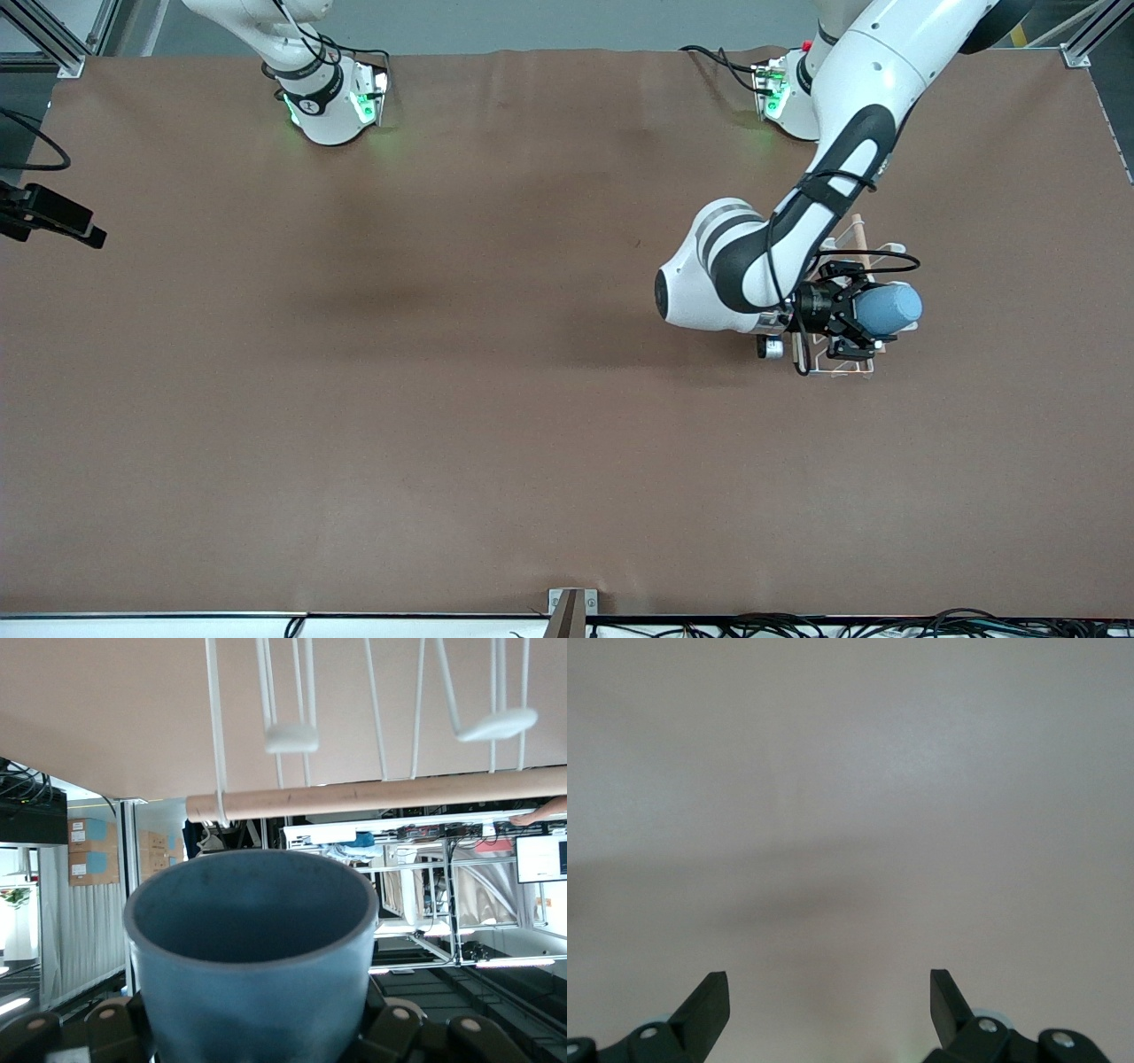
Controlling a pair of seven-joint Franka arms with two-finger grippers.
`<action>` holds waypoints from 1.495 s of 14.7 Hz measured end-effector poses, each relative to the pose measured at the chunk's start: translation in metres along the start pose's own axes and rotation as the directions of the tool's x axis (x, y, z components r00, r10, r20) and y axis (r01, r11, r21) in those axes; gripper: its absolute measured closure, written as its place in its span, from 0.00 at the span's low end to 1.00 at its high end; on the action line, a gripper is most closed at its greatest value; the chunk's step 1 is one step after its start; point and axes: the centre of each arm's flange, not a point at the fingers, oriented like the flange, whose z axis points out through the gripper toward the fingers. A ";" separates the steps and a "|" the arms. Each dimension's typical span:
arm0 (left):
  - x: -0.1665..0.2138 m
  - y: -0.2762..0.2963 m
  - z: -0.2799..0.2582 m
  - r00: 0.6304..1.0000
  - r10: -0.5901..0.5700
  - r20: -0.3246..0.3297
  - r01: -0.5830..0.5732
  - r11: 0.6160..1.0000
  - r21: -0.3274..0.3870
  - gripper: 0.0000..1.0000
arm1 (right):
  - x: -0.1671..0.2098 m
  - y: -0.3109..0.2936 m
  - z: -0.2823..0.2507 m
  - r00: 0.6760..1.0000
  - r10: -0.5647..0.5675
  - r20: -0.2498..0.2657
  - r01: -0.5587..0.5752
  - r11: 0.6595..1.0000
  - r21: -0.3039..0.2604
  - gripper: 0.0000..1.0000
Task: Hang cup on cup holder
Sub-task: 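Lower the blue cup onto a rack hook with the left gripper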
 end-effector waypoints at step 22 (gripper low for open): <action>0.069 0.003 0.015 0.990 -0.124 0.072 0.124 0.992 0.008 0.00 | -0.004 0.003 0.003 0.999 -0.037 0.034 0.038 0.999 -0.020 0.00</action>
